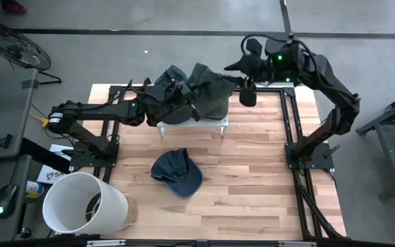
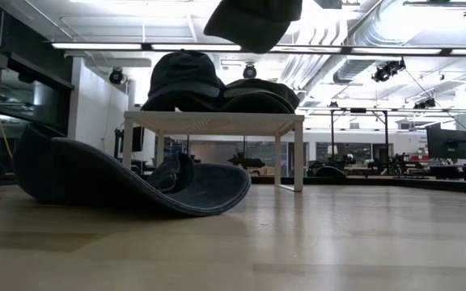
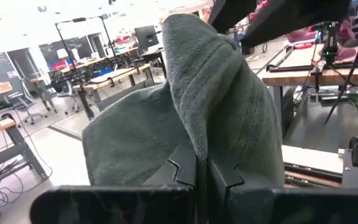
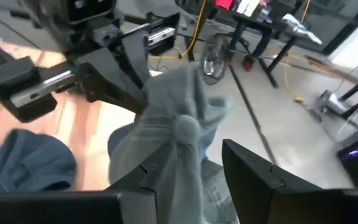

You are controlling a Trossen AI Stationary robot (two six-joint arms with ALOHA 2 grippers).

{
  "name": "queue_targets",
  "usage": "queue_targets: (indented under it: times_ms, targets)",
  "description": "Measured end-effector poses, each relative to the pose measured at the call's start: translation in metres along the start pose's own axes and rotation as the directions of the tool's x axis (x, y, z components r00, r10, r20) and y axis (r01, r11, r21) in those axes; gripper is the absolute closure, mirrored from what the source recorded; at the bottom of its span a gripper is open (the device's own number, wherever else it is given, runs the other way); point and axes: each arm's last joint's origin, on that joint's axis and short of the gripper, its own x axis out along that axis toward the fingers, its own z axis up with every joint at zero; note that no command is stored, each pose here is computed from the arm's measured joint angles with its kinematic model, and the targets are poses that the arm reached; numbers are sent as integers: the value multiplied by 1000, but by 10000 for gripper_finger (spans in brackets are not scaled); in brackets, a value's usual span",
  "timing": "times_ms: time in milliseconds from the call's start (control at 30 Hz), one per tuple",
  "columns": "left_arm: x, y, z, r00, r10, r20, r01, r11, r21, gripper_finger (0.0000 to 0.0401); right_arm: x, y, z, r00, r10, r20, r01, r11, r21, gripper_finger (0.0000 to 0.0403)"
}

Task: Pick & Place hat
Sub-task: Stack the gray cap on top of the other gray cap on the shelf

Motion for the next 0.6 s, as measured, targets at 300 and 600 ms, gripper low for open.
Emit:
queue_targets:
  times_ms: [300, 600]
  targets:
    - [0, 0, 0, 1000, 3, 1, -3, 1000, 6, 401, 3, 10, 10, 998, -44, 45, 45, 999, -25, 196]
    - [0, 0, 1, 1000, 5, 10, -5, 1000, -1, 401, 23, 27, 10, 991, -133, -33, 131, 989, -68, 179]
